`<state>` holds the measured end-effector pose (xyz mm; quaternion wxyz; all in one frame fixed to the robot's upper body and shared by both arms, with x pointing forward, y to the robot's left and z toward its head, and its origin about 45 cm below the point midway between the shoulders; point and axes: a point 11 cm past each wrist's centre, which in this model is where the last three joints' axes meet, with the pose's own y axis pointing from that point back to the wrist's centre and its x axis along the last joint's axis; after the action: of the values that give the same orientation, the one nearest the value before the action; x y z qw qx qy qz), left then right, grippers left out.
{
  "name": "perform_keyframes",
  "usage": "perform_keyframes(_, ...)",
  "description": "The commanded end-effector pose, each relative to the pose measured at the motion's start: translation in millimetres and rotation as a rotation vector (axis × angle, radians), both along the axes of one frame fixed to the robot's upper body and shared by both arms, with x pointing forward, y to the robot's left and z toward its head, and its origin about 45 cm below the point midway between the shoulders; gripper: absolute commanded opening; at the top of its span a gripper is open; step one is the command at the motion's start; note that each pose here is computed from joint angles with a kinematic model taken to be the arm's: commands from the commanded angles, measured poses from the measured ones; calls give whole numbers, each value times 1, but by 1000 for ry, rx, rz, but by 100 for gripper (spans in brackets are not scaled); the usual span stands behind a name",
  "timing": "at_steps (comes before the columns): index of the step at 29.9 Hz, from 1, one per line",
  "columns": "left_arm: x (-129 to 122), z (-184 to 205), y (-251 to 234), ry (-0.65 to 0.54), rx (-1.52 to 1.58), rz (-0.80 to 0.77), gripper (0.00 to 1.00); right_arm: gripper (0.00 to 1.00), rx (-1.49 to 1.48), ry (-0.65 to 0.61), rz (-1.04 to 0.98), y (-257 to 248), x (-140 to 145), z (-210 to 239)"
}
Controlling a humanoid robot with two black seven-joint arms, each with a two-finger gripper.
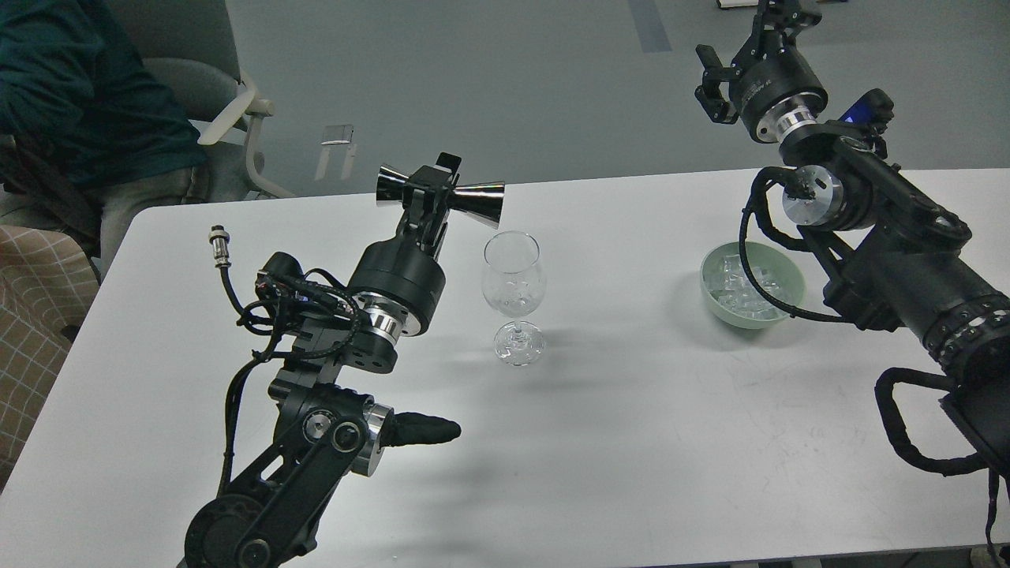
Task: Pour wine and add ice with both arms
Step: 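Tilt the jigger over the wine glass with the left gripper, then carry the jigger back to its original spot with the left gripper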
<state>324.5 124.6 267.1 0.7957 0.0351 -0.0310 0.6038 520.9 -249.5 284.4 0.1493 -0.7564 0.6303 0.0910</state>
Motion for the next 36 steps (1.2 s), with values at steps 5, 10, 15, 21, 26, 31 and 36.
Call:
perform_keyframes(5, 20, 8, 39, 190, -395, 74, 0, 100, -1, 0, -1, -1, 0, 0)
perform_keyframes(10, 32, 23, 94, 263, -763, 105, 0, 100, -1, 0, -1, -1, 0, 0)
perform_keyframes(15, 33, 19, 170, 298, -1133, 120, 0, 100, 0, 0, 0, 0, 0, 0)
perform_keyframes(21, 22, -20, 222, 263, -1228, 180, 0, 100, -3, 3, -10, -1, 0, 0)
perform_keyframes(26, 7, -57, 235, 259, -1262, 151, 9, 100, 0, 7, -6, 4, 0, -2)
perform_keyframes(31, 1, -91, 241, 288, -1283, 187, 14, 100, -1, 7, -7, 4, 0, -2)
perform_keyframes(36, -4, -114, 248, 305, -1296, 232, 21, 100, -2, 10, -12, 3, 0, -2)
